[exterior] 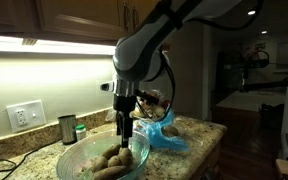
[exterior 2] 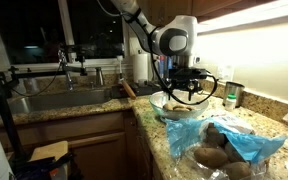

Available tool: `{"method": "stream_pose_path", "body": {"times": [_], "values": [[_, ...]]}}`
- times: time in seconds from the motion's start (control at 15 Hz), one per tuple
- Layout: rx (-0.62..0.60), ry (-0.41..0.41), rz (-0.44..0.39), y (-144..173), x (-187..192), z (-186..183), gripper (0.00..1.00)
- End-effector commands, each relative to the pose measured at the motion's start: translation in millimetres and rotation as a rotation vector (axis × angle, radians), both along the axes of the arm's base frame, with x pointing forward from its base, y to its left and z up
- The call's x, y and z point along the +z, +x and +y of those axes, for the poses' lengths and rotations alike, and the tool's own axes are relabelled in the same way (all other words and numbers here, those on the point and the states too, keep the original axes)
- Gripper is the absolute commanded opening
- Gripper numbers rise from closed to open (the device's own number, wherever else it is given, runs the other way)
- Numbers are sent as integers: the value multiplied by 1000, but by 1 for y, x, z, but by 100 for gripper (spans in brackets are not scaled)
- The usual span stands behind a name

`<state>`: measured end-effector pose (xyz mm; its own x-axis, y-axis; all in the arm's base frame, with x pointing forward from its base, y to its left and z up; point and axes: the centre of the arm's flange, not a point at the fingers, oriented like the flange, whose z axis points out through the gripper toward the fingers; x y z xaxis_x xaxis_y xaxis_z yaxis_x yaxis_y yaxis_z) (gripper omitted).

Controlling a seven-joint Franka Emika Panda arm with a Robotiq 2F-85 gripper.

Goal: Remove the potatoes from the plastic bag and place them in the glass bowl on the left

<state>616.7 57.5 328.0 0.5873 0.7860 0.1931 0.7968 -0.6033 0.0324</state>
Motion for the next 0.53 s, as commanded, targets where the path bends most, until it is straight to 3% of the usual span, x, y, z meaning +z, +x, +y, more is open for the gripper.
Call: {"method": "stream_pose_path", "body": {"times": [0.0, 0.47], "values": [[-7, -15, -13, -15, 31, -10, 100], [-34, -72, -4, -37, 56, -34, 100]]}}
